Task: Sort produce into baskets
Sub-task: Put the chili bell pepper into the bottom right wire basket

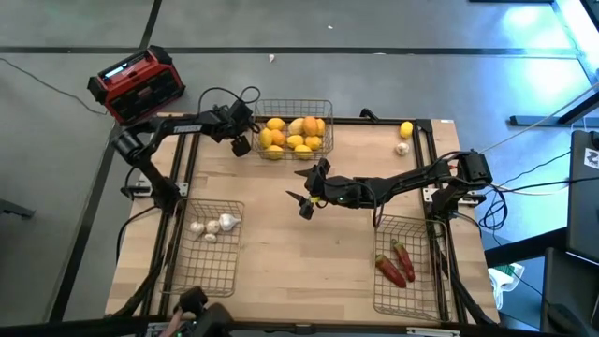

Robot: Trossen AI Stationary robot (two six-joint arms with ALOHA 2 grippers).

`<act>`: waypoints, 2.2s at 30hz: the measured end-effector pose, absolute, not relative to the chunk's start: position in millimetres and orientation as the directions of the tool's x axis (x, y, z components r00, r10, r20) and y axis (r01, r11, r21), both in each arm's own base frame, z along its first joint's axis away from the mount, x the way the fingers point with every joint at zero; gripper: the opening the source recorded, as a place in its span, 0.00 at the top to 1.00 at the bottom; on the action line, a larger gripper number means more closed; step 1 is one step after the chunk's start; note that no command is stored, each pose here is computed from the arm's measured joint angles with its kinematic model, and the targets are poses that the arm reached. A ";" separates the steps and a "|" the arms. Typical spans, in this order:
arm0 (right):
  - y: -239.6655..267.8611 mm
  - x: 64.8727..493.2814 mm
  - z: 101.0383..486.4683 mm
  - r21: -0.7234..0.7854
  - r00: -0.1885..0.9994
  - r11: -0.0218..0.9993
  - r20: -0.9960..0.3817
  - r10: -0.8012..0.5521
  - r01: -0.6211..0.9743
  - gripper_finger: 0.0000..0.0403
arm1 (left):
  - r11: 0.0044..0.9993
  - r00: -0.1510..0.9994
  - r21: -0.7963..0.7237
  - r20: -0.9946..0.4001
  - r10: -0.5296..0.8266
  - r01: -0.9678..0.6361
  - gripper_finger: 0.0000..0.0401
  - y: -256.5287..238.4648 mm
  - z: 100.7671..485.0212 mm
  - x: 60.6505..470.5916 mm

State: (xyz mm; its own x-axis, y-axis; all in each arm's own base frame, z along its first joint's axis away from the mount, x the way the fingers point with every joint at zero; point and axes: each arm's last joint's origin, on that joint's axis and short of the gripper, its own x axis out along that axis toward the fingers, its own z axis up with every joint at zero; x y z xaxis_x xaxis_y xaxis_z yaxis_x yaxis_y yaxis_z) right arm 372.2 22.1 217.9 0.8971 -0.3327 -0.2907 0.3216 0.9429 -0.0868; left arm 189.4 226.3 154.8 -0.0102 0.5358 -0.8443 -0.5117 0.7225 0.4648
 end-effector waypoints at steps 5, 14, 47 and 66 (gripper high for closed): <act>22.1 372.1 217.4 -0.089 0.896 0.943 -0.295 -0.333 0.321 0.23 | 0.715 -0.036 0.499 -0.831 0.555 -0.491 0.33 234.3 147.6 187.8; 22.1 372.0 217.3 -0.090 0.895 0.943 -0.296 -0.333 0.321 0.23 | 0.685 -0.048 0.517 -0.814 0.579 -0.513 0.33 244.7 148.2 179.8; 22.1 372.2 217.7 -0.088 0.897 0.943 -0.292 -0.333 0.321 0.23 | 0.669 -0.079 0.521 -0.816 0.573 -0.529 0.50 257.9 139.6 168.3; 22.1 372.2 217.7 -0.088 0.896 0.943 -0.293 -0.333 0.321 0.23 | 0.645 -0.100 0.516 -0.818 0.567 -0.564 0.99 248.5 141.7 174.8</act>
State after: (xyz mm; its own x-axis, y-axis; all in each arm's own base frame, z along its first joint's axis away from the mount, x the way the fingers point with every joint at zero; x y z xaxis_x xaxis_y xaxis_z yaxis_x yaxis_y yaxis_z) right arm 372.2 22.1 217.7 0.8964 -0.3328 -0.2927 0.3214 0.9429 -0.0877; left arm 174.8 248.5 141.7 -0.1001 0.5666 -0.8179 -0.5643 0.6447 0.5157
